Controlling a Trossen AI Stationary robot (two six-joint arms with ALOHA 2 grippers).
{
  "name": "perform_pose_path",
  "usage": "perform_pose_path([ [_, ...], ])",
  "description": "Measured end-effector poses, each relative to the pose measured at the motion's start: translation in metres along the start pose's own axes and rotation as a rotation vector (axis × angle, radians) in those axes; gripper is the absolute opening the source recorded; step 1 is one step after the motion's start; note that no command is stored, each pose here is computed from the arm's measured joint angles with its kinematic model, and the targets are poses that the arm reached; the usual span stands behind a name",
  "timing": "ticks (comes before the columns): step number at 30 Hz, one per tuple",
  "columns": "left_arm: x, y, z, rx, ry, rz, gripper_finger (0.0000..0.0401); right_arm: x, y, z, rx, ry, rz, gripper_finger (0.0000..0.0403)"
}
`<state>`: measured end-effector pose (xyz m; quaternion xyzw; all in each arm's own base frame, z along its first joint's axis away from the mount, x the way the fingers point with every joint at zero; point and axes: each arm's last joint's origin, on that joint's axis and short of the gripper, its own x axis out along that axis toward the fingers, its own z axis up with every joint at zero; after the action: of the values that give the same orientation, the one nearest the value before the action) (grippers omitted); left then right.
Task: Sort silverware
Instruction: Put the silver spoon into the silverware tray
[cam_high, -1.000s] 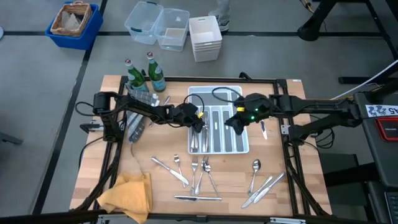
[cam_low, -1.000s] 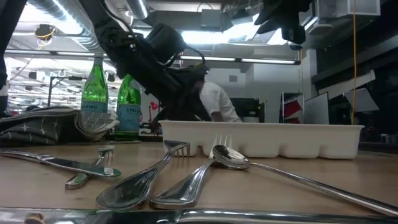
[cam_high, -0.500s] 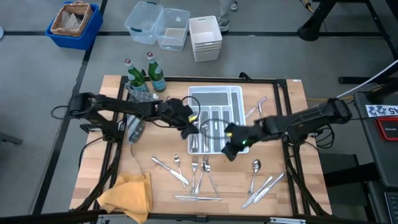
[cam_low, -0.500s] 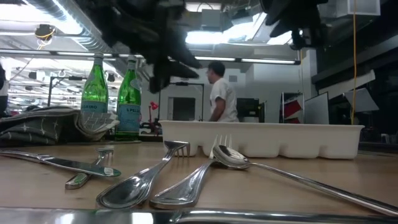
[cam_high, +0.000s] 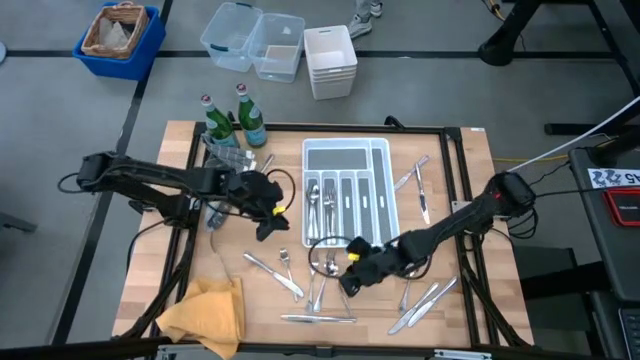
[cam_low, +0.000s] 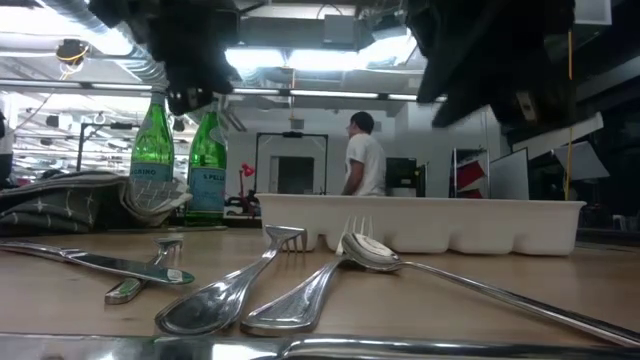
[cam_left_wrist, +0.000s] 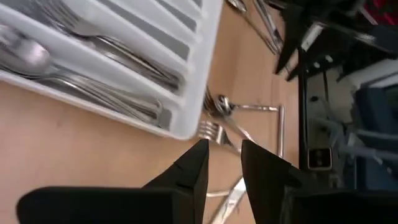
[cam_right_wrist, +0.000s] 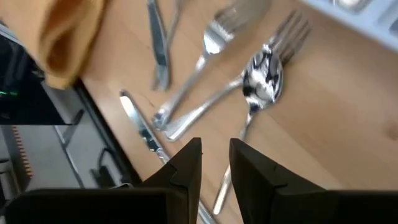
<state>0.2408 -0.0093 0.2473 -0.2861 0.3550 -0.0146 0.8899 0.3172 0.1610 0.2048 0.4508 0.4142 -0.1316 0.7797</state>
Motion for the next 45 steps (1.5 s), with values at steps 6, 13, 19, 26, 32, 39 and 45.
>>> perform_pose_path([
  [6,0.003,-0.008,-0.021,0.039,0.065,-0.021,0.0085,0.029,-0.007,-0.007,-0.013,0.019,-0.070,0.0085],
  [13,0.007,-0.015,-0.037,0.080,0.115,0.019,0.0085,0.044,-0.003,-0.008,-0.016,0.017,-0.092,0.0085],
  [19,0.007,-0.020,-0.044,0.107,0.129,0.041,0.0086,0.055,-0.001,-0.009,-0.019,0.019,-0.114,0.0085],
  [26,0.007,-0.024,-0.047,0.105,0.140,0.041,0.0086,0.058,-0.003,-0.010,-0.038,0.048,-0.238,0.0085],
  [32,0.007,-0.027,-0.049,0.109,0.144,0.032,0.0086,0.061,-0.002,-0.011,-0.037,0.055,-0.234,0.0085],
  [39,0.007,-0.027,-0.050,0.111,0.145,0.031,0.0086,0.062,-0.001,-0.010,-0.036,0.045,-0.223,0.0085],
  [45,0.008,-0.027,-0.050,0.111,0.146,0.031,0.0086,0.063,0.002,-0.010,-0.033,0.038,-0.194,0.0085],
])
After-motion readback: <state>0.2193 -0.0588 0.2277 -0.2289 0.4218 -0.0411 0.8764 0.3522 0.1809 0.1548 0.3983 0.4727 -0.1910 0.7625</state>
